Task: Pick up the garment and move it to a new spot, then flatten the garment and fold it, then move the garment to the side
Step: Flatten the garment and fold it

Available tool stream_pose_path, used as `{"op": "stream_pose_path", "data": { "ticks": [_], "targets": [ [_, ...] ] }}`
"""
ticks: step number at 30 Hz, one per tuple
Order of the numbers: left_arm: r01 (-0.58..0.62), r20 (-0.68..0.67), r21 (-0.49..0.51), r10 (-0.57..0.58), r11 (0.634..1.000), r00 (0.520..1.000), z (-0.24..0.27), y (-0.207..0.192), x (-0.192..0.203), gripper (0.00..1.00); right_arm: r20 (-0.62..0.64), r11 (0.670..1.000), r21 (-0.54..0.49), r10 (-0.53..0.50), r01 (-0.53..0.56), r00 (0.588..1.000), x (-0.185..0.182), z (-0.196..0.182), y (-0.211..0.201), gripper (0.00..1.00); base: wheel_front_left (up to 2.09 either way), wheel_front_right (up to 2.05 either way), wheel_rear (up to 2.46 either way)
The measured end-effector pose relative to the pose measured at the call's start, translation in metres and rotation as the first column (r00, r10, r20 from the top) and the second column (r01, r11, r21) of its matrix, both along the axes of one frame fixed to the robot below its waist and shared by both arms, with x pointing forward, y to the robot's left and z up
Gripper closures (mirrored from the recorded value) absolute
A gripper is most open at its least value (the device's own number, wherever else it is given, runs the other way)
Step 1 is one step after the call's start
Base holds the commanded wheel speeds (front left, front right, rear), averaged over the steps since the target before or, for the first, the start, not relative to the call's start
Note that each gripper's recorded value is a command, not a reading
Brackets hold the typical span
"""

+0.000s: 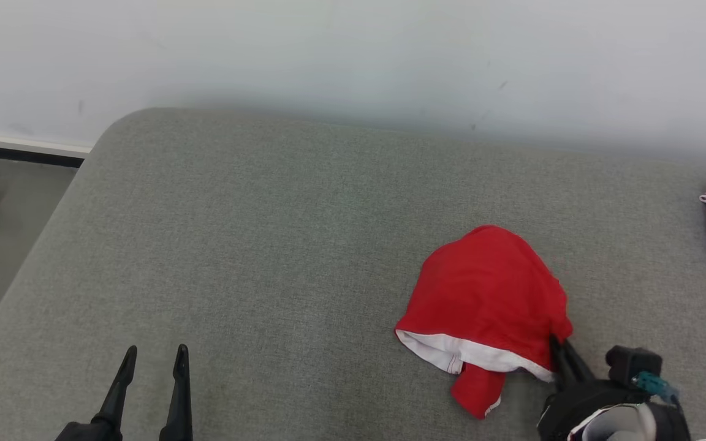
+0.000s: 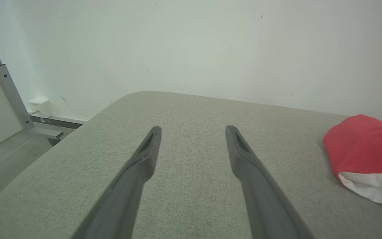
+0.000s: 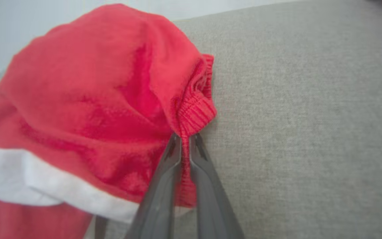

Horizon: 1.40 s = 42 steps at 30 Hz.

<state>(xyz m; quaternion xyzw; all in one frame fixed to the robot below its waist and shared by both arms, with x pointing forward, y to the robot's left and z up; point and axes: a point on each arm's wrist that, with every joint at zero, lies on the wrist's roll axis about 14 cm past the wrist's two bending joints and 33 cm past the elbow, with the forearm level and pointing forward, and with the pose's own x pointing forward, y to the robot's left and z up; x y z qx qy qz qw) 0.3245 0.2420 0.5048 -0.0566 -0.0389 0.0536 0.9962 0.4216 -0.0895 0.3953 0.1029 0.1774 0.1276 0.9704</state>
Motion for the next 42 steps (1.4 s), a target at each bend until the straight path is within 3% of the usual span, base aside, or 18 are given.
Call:
{"op": "stream_pose_path", "data": {
  "ticks": [7, 12, 17, 18, 19, 20, 29, 36, 42],
  "targets": [
    [0.034, 0.006, -0.012, -0.034, 0.999, 0.999, 0.000, -0.012, 0.004, 0.00, 0.154, 0.993, -0.054, -0.096, 0.105, 0.983, 0.021, 0.042, -0.063, 1.00, 0.00, 0.00, 0.00],
    [0.078, 0.020, -0.023, -0.077, 0.997, 0.997, 0.003, -0.028, 0.008, 0.00, 0.244, 0.971, -0.105, -0.185, 0.216, 0.952, 0.017, 0.073, -0.129, 1.00, 0.00, 0.00, 0.00],
    [0.101, 0.028, -0.028, -0.101, 0.994, 0.995, 0.004, -0.037, 0.010, 0.00, 0.226, 0.951, -0.124, -0.250, 0.283, 0.941, 0.000, 0.074, -0.164, 1.00, 0.00, 0.00, 0.00],
    [0.105, 0.028, -0.030, -0.104, 0.994, 0.994, 0.004, -0.038, 0.010, 0.00, 0.216, 0.949, -0.122, -0.261, 0.291, 0.941, -0.003, 0.072, -0.167, 0.93, 0.00, 0.00, 0.00],
    [0.109, 0.026, -0.033, -0.108, 0.994, 0.994, 0.003, -0.040, 0.010, 0.00, 0.208, 0.947, -0.121, -0.269, 0.297, 0.940, -0.007, 0.071, -0.169, 0.93, 0.00, 0.00, 0.00],
    [0.111, 0.023, -0.033, -0.110, 0.993, 0.994, 0.002, -0.040, 0.009, 0.00, 0.212, 0.946, -0.121, -0.270, 0.299, 0.939, -0.009, 0.071, -0.170, 0.00, 0.00, 0.00, 0.00],
    [0.124, 0.032, -0.027, -0.123, 0.992, 0.992, 0.005, -0.044, 0.008, 0.00, 0.355, 0.938, -0.084, -0.287, 0.336, 0.890, -0.015, 0.110, -0.169, 0.00, 0.00, 0.00, 0.00],
    [0.135, 0.046, -0.019, -0.134, 0.991, 0.990, 0.009, -0.046, 0.008, 0.00, 0.473, 0.947, -0.023, -0.271, 0.320, 0.839, -0.027, 0.144, -0.146, 0.00, 0.00, 0.00, 0.00],
    [0.145, 0.050, -0.019, -0.144, 0.989, 0.988, 0.011, -0.049, 0.009, 0.00, 0.473, 0.956, 0.009, -0.264, 0.295, 0.841, -0.051, 0.139, -0.126, 0.00, 0.00, 0.00, 0.00]
  ]
}}
